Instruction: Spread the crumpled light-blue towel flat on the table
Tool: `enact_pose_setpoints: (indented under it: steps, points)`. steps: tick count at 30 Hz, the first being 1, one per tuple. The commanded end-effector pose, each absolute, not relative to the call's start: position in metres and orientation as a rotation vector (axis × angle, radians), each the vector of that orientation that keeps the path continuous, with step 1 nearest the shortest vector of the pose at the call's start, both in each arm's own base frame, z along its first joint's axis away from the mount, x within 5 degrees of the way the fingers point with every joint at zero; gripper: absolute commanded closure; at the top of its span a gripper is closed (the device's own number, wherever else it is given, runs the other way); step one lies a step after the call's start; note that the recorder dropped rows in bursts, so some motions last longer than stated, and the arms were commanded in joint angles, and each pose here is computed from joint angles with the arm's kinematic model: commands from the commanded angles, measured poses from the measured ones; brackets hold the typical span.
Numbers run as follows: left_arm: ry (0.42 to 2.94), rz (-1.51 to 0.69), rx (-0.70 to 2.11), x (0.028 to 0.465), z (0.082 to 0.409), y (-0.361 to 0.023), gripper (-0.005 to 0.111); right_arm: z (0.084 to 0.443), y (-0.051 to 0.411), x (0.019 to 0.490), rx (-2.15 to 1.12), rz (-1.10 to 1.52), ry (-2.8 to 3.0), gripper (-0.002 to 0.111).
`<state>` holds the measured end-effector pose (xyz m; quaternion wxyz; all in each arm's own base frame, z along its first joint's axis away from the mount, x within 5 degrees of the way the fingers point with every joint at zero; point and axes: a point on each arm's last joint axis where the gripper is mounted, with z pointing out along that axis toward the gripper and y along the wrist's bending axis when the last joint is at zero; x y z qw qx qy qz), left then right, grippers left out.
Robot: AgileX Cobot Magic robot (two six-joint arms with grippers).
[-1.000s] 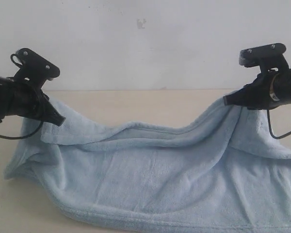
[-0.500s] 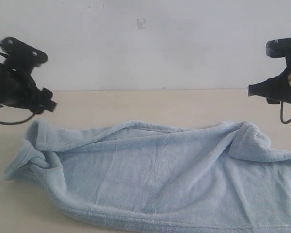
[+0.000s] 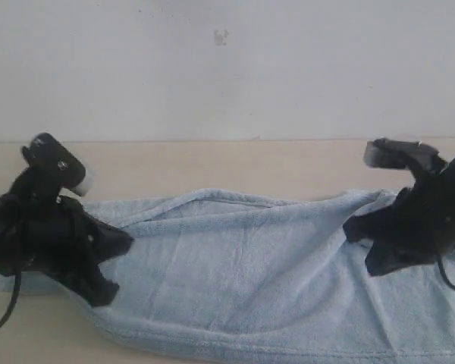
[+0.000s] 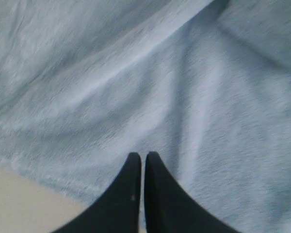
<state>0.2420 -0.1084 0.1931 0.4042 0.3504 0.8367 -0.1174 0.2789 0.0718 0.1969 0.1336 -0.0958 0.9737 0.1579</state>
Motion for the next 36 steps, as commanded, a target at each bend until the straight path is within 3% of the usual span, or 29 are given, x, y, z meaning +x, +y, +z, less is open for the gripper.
enact_pose_setpoints:
  steps: [1, 2, 3, 4, 7, 8, 10, 14, 19, 27, 33, 36]
  points:
    - [2.172, -0.381, 0.843, 0.238, 0.190, -0.112, 0.103, 0.188, 0.102, 0.261, -0.477, 0.529, 2.826, 0.108]
    - [2.243, -0.240, 0.679, 0.245, 0.187, -0.100, 0.103, 0.188, 0.107, 0.259, -0.515, 0.533, 2.824, 0.108]
    - [2.302, 0.037, 0.414, 0.254, 0.184, -0.076, 0.103, 0.188, 0.117, 0.254, -0.590, 0.540, 2.818, 0.108]
    - [2.301, 0.129, 0.397, 0.256, 0.184, -0.069, 0.103, 0.188, 0.120, 0.253, -0.622, 0.541, 2.811, 0.108]
    - [2.350, 0.113, 0.603, 0.256, 0.166, -0.075, 0.103, 0.189, 0.128, 0.256, -0.732, 0.490, 2.706, 0.108]
    - [2.387, 0.186, 0.632, 0.260, 0.156, -0.072, 0.103, 0.190, 0.128, 0.258, -0.727, 0.467, 2.684, 0.108]
    - [2.451, 0.531, 0.536, 0.276, 0.146, -0.053, 0.103, 0.190, 0.127, 0.259, -0.725, 0.460, 2.676, 0.108]
    - [2.335, 0.764, 0.520, 0.297, 0.177, -0.059, 0.103, 0.190, 0.128, 0.259, -0.711, 0.466, 2.680, 0.108]
    - [2.322, 0.915, 0.538, 0.300, 0.182, -0.053, 0.103, 0.190, 0.129, 0.260, -0.679, 0.485, 2.680, 0.108]
    - [2.336, 0.656, 0.673, 0.299, 0.167, -0.071, 0.103, 0.191, 0.129, 0.260, -0.673, 0.491, 2.682, 0.108]
    - [2.305, 0.248, 0.665, 0.305, 0.168, -0.099, 0.103, 0.191, 0.129, 0.260, -0.671, 0.493, 2.682, 0.108]
    - [2.243, -0.104, 0.639, 0.310, 0.180, -0.124, 0.103, 0.191, 0.129, 0.260, -0.671, 0.493, 2.682, 0.108]
